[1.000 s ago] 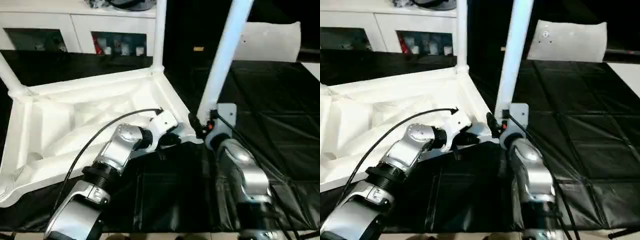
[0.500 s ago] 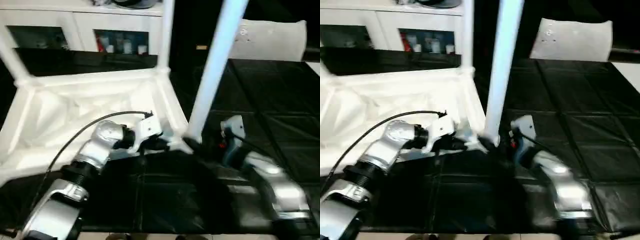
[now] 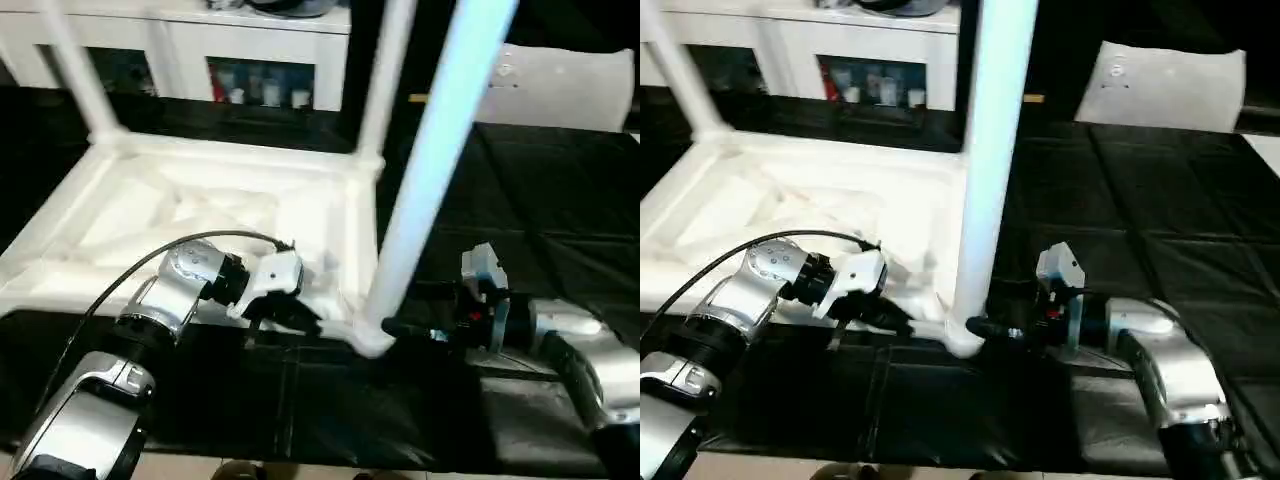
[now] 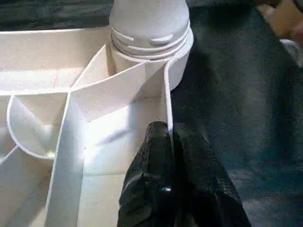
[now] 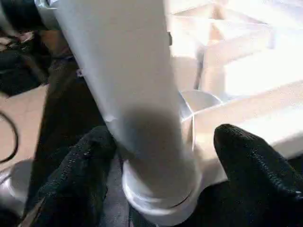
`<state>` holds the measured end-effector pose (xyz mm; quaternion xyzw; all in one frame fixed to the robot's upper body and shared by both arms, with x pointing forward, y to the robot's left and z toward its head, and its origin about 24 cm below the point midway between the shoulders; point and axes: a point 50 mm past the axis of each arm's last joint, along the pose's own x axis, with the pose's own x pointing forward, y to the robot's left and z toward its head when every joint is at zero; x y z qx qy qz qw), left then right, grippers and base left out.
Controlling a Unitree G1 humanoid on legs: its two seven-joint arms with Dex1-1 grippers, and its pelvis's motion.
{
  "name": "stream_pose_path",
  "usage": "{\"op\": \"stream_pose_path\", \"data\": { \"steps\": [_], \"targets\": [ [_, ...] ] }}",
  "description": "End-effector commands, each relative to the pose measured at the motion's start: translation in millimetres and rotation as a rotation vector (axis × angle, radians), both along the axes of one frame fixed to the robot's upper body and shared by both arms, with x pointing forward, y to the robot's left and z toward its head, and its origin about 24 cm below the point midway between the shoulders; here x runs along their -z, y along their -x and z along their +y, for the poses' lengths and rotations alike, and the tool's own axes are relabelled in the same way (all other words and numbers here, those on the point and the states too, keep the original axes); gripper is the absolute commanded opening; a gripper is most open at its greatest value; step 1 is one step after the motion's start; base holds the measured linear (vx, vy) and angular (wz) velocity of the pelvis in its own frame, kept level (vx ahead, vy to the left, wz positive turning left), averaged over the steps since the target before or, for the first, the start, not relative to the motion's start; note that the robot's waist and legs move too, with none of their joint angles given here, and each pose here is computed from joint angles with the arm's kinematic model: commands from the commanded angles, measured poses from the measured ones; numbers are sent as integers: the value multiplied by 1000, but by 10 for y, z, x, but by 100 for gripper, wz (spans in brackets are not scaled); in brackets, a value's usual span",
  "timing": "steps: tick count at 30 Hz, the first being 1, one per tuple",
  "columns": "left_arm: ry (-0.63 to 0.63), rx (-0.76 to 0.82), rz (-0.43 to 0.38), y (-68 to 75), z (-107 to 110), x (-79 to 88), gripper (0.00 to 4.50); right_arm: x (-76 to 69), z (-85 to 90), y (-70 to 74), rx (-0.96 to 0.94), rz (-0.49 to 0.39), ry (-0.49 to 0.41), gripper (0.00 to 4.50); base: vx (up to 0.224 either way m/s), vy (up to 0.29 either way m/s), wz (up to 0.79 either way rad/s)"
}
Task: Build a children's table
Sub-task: Rotate leg to tighten
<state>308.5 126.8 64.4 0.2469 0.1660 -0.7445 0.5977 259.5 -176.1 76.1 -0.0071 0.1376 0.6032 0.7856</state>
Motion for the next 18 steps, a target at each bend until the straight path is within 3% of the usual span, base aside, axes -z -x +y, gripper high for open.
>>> {"op": "stream_pose_path", "data": {
  "steps": [1, 13, 18],
  "targets": [
    [-32, 131, -11, 31, -105, -46, 0, -22, 6, -8, -39, 7, -4, 322, 0, 0, 0],
    [-33, 172, -18, 11, -155, -79, 0, -31, 54, -16, -142, 34, 4, 207, 0, 0, 0],
    [-19, 140, -20, -13, -157, -82, 0, -15, 65, -1, -137, 56, 3, 198, 0, 0, 0]
  ]
}}
